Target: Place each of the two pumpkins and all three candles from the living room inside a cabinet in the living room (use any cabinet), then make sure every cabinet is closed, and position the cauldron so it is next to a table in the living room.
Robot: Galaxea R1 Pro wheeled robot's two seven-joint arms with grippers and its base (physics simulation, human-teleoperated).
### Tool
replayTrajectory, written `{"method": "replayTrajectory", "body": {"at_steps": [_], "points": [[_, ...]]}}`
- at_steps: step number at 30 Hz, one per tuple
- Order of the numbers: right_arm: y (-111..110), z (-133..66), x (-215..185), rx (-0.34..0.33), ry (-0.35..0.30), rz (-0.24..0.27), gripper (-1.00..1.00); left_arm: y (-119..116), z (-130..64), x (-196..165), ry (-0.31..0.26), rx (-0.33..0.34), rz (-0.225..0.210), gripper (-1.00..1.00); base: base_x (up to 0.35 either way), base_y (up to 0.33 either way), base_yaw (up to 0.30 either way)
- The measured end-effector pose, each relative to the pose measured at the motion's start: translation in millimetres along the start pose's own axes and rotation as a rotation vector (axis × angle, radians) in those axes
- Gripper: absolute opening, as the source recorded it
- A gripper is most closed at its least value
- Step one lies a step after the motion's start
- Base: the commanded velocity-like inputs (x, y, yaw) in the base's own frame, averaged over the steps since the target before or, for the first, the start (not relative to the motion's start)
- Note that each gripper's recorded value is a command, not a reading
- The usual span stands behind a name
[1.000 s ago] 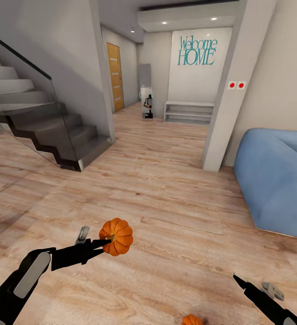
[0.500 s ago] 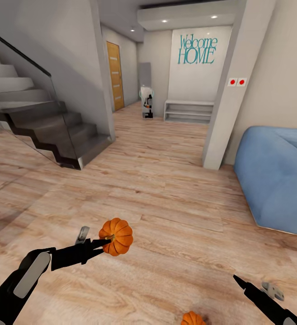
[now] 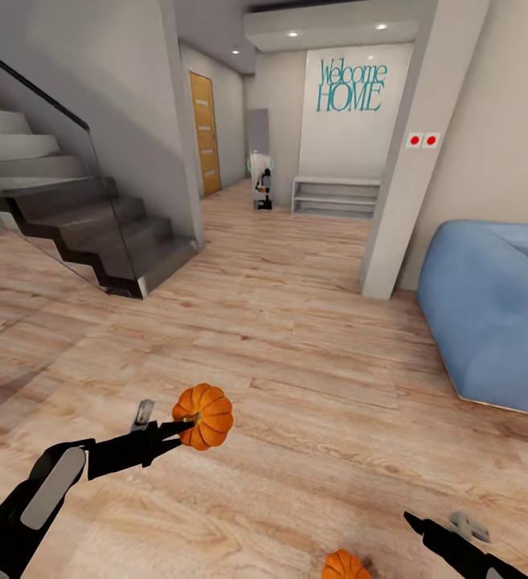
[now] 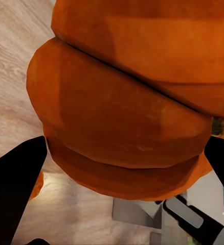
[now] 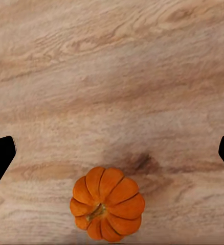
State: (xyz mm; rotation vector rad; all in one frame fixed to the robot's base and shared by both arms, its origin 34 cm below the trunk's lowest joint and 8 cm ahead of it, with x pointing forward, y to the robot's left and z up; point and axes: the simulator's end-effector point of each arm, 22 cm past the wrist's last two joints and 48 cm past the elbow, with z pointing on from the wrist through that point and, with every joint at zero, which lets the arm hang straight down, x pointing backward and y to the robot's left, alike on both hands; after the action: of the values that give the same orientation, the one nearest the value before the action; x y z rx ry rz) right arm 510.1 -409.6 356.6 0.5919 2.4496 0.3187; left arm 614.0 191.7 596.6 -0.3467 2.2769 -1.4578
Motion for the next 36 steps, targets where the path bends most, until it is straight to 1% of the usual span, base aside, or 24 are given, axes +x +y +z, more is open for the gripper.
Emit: {"method": "replayTrajectory", "body": {"at_steps": [6,9,11,14,18,29,36], "points": [[0,10.0,20,-0.012,0.043,-0.004,1.0,11,3.4,5,-0.001,0.003,0.0,-1.0,0.0,0.0,0.0],[1,14.3,29,-0.024,0.064,-0.022,1.0,15,5.4,7,-0.001,0.005,0.005,-1.0,0.0,0.0,0.0],[2,17.0,33,-0.037,0.071,-0.031,1.0,16,6.6,8,-0.002,0.011,0.009,-1.0,0.0,0.0,0.0],[9,20.5,40,-0.082,0.083,-0.045,1.0,18,8.4,9,-0.003,0.016,0.017,-1.0,0.0,0.0,0.0],[9,25.9,47,-0.101,0.087,-0.049,1.0,26,10.6,13,-0.003,0.015,0.02,-1.0,0.0,0.0,0.0],[1,41.5,63,-0.111,0.086,-0.051,1.0,48,17.0,23,-0.002,0.014,0.02,-1.0,0.0,0.0,0.0],[11,49.0,74,-0.188,0.088,-0.05,1.0,61,21.3,30,-0.002,0.015,0.021,-1.0,0.0,0.0,0.0]]}}
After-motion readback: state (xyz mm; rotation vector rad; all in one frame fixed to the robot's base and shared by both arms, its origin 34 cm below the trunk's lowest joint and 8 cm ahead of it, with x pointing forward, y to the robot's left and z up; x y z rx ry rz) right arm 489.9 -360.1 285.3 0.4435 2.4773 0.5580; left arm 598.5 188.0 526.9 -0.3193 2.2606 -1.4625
